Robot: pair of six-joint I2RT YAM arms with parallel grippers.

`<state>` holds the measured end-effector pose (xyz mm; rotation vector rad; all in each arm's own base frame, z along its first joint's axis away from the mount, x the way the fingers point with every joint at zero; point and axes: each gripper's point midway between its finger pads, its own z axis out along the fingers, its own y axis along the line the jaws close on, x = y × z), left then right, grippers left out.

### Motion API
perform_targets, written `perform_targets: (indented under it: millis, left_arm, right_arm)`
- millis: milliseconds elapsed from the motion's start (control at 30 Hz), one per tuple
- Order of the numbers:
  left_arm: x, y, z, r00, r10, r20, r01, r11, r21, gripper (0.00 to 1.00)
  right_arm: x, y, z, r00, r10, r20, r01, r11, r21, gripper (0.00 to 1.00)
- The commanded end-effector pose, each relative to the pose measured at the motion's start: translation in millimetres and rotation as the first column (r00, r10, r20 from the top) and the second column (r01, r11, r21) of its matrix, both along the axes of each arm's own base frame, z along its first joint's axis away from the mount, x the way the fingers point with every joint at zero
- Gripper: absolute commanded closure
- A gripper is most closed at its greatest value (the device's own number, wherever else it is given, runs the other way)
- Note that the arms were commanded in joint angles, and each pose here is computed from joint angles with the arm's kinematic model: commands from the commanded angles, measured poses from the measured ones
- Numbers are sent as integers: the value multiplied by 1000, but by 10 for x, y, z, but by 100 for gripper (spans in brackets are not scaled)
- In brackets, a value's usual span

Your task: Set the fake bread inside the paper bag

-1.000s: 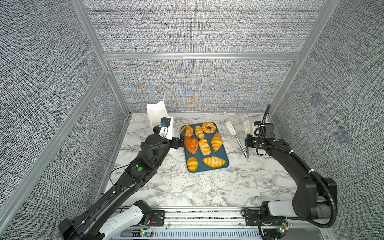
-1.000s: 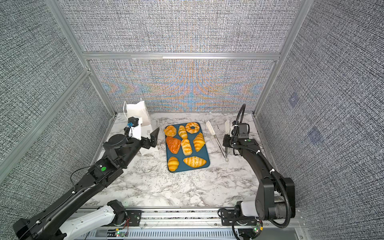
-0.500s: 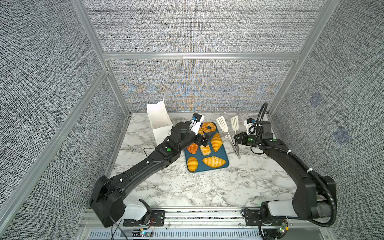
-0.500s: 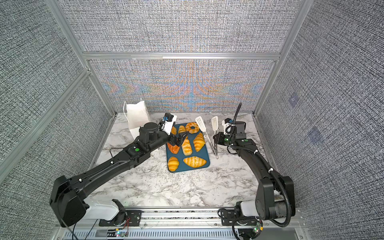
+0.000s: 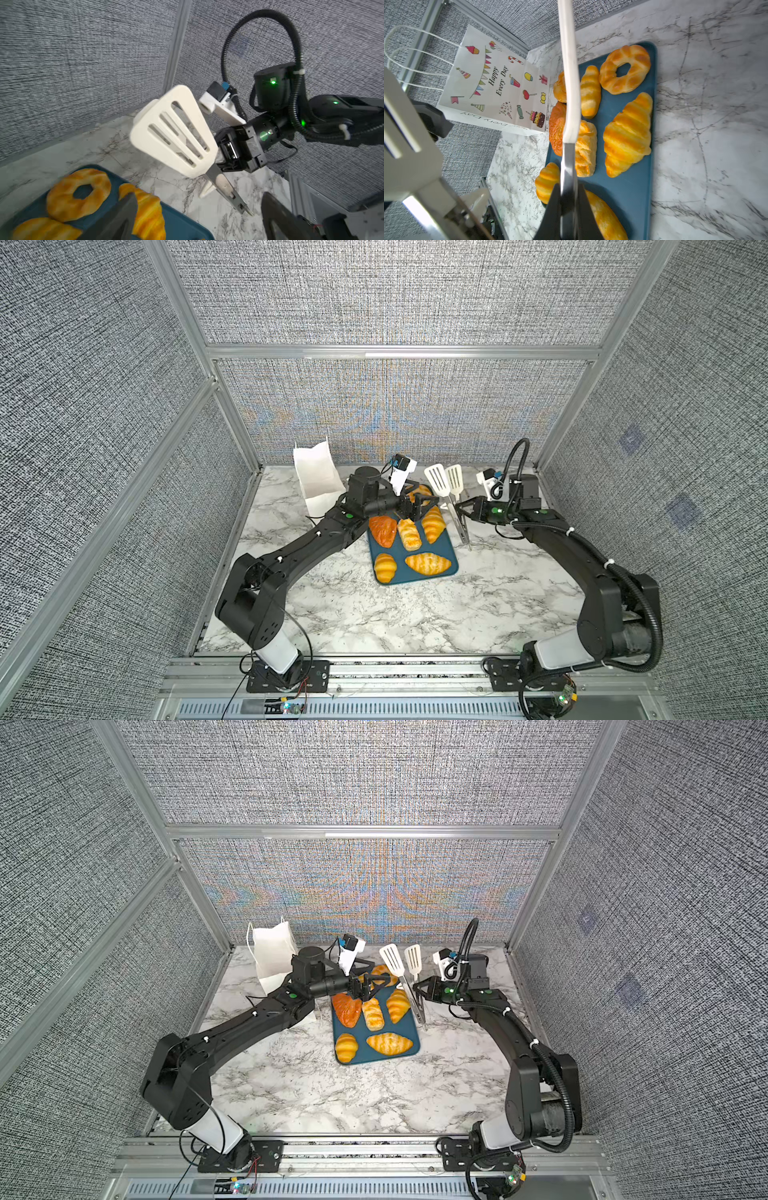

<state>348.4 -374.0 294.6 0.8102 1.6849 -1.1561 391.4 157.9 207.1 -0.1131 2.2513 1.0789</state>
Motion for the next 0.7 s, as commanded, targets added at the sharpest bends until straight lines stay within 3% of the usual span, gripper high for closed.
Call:
perform_targets:
  millis: [0, 233, 667]
  left_arm:
    - [-121, -110, 126, 990, -139, 13, 140, 988, -65, 8]
    - [-25, -250, 53, 979, -204, -17, 201, 974, -101, 13]
    - [-55, -317, 112, 962, -273, 6, 271, 954, -130, 33]
  right_arm:
    - [-26, 123, 155, 997, 73, 34, -75, 995, 60, 94]
    - [-11, 190, 231, 993, 110, 36, -113, 989, 91, 93]
    - [-19, 295, 267, 989, 142, 31, -145, 982, 122, 91]
